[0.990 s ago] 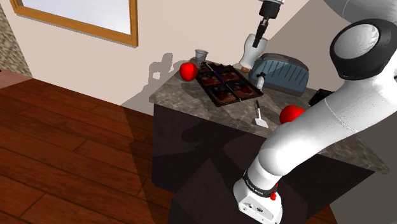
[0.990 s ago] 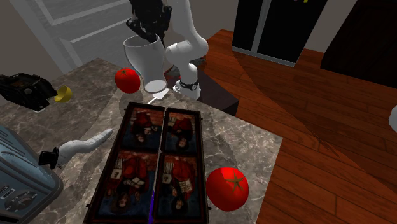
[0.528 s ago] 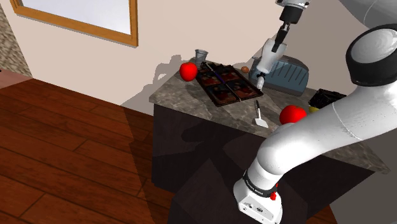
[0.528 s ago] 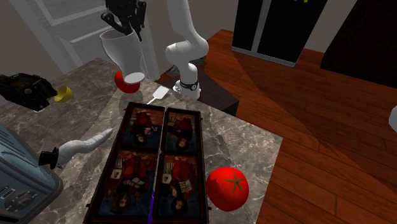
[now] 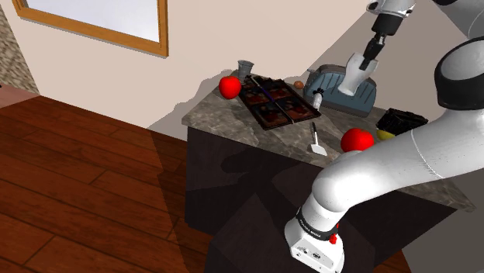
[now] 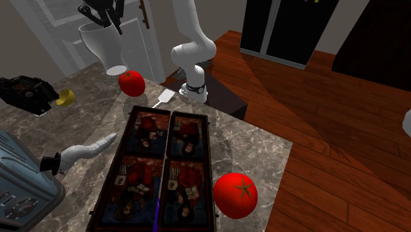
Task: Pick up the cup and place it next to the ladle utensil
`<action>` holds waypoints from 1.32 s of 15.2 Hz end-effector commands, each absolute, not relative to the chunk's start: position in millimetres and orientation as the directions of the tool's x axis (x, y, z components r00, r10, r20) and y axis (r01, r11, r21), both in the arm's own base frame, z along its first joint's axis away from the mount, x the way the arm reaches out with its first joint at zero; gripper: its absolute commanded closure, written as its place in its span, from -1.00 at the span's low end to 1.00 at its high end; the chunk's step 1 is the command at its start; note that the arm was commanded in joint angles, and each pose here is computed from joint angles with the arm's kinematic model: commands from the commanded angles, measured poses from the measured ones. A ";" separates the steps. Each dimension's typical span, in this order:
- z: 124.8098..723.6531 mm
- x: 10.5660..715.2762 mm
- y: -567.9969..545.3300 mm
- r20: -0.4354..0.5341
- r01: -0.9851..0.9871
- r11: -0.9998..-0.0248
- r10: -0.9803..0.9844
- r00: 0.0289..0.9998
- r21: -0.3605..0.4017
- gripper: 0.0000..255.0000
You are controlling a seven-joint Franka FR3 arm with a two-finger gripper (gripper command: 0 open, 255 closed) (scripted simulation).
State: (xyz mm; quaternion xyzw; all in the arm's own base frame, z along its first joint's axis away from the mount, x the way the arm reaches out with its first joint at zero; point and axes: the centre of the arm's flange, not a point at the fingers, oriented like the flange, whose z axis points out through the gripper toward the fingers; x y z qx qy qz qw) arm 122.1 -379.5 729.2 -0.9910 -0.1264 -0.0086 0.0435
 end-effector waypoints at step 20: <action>728.3 -129.4 -497.6 0.028 0.252 -0.964 0.251 0.968 -0.084 1.00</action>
